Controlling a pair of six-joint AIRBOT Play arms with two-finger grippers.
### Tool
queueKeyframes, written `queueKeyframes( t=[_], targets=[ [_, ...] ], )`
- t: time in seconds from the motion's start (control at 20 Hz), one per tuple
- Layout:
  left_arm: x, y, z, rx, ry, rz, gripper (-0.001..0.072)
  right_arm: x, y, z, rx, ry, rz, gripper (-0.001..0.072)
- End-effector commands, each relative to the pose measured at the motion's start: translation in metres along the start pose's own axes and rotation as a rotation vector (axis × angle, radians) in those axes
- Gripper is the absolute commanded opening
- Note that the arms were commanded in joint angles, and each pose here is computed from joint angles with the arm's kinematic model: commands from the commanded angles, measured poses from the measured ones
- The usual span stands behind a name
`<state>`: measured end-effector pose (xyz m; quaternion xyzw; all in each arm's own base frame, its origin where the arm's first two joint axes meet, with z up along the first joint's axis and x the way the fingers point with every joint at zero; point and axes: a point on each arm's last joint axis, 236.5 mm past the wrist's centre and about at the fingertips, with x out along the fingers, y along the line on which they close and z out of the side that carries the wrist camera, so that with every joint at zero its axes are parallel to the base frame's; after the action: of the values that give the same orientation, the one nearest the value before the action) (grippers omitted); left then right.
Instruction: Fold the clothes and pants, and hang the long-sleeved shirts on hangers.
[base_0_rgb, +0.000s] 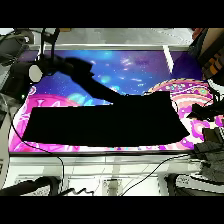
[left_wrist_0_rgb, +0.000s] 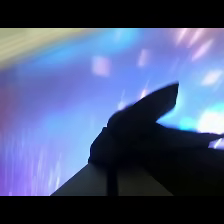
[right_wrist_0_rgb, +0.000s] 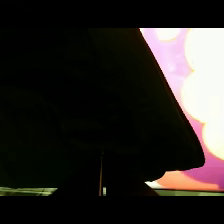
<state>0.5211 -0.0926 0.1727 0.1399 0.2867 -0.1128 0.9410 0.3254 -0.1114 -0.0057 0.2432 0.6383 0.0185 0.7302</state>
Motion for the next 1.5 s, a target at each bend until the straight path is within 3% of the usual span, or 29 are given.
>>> queueKeyframes(
  t=[0.0,0.15,0.2,0.25,0.3,0.35,0.45,0.65,0.75,0.8,0.85,0.9,1.15,1.45],
  targets=[
    [0.022,0.04,-0.116,-0.22,0.408,0.082,0.0009,0.0,-0.002,0.005,-0.002,-0.02,-0.007,0.0016],
    [0.036,0.035,-0.177,-0.24,0.627,0.065,0.0011,0.0,-0.004,0.013,-0.002,-0.054,-0.019,0.0016],
    [0.046,0.035,-0.179,-0.239,0.614,0.065,0.0065,-0.001,-0.006,0.016,-0.002,-0.068,-0.024,0.0016],
    [0.056,0.036,-0.175,-0.238,0.581,0.067,0.0436,-0.001,-0.006,0.018,-0.002,-0.076,-0.027,0.0016],
    [0.064,0.036,-0.166,-0.256,0.532,0.068,0.0694,-0.001,-0.007,0.019,-0.002,-0.083,-0.029,0.0016],
    [0.07,0.039,-0.154,-0.29,0.475,0.079,0.071,-0.001,-0.007,0.021,-0.002,-0.09,-0.032,0.0016],
    [0.071,0.05,-0.146,-0.304,0.431,0.112,0.0703,-0.001,-0.009,0.024,-0.002,-0.103,-0.036,0.0016],
    [0.047,0.107,-0.196,-0.358,0.577,0.214,0.069,-0.002,-0.01,0.028,-0.002,-0.118,-0.041,0.0016],
    [0.043,0.121,-0.222,-0.437,0.626,0.169,0.0682,-0.002,-0.01,0.028,-0.002,-0.118,-0.041,0.0016],
    [0.046,0.114,-0.231,-0.48,0.642,0.09,0.0647,-0.002,-0.01,0.028,-0.002,-0.119,-0.042,0.0016],
    [0.053,0.102,-0.239,-0.524,0.656,0.004,0.0498,-0.002,-0.01,0.028,-0.002,-0.121,-0.042,0.0016],
    [0.061,0.09,-0.246,-0.554,0.665,-0.061,0.0428,-0.002,-0.01,0.03,-0.002,-0.127,-0.045,0.0016],
    [0.11,0.059,-0.269,-0.54,0.681,-0.105,0.0438,-0.003,-0.012,0.036,-0.002,-0.151,-0.052,0.0016],
    [0.158,0.02,-0.242,-0.445,0.547,-0.109,0.0439,-0.003,-0.012,0.036,-0.002,-0.152,-0.053,0.0016]
  ],
)
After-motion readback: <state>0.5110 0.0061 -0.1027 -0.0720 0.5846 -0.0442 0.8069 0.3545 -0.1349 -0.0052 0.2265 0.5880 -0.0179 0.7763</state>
